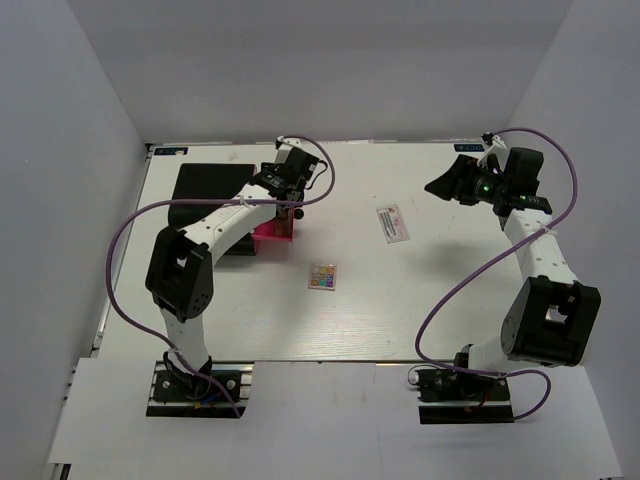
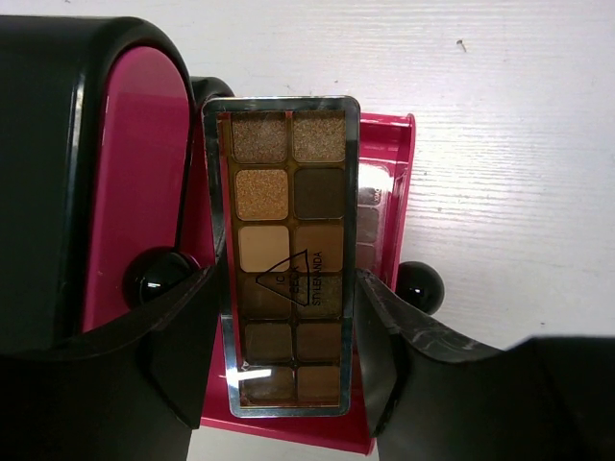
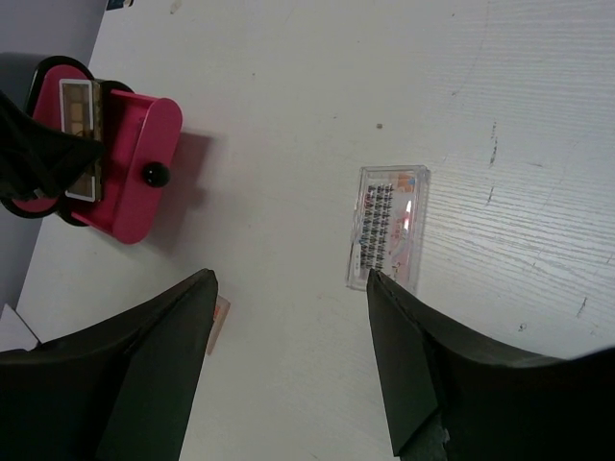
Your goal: Organize the makeup
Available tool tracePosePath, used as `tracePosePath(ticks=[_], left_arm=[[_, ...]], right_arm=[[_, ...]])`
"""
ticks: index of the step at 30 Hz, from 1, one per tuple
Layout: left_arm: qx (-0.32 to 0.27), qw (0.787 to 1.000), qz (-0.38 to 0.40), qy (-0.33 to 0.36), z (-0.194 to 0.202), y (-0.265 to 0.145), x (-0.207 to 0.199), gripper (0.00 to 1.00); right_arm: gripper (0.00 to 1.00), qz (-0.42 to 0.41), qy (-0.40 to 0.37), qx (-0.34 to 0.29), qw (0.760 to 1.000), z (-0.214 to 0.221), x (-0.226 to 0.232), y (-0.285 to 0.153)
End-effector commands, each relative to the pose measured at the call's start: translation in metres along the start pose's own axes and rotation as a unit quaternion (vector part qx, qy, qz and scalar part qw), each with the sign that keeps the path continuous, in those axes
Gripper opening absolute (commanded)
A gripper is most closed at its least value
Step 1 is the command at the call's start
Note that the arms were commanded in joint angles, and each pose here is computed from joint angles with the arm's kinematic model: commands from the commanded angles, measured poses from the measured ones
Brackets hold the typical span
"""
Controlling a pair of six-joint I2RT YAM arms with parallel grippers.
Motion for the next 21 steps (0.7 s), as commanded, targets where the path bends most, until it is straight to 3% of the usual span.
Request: tracePosePath(ticks=[1,6,13,15,19,21], left_arm=[[-0.011,1.0,-0.012,0.009,-0.005,-0.002,0.008,0.62],[-0.016,1.0,-0.005,0.008,-0.008,-0.006,0.009,0.76],[-0.029,1.0,0.012,0.0,-0.016,-0.018,0.014,0.8],[-0.035,0.999,0.027,-0.005,-0.019,-0.023,0.016,0.72],[-0.08,0.987,0.139,0.0,-0.027,-0.048,0.011,0.21],[-0.085,0.966,0.242,0.012,-0.022,-0.063,0.0,0.1]], right_arm=[[0.7,-0.014,-0.001,0.001,1.0,0.001,-0.002,0.002],[0.73,-0.015,-0.001,0.001,1.0,0.001,-0.001,0.002],[0.74,-0.019,-0.002,0.002,1.0,0.002,0.0,0.001],[0.74,-0.021,-0.003,0.001,1.0,0.002,0.0,0.001],[0.7,-0.027,-0.007,0.003,1.0,0.002,0.0,0.002],[0.6,-0.032,-0.012,0.004,0.999,0.003,0.0,0.002]])
Point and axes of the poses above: each gripper's point midway between its finger pads, its own y axis out along the fingers, its own x axis along the line the jaws close on, z = x × y, the point moved 10 cm from there along -y, back along the fingers, and after that the axes turned 7 degrees about y, right-handed, at the moved point
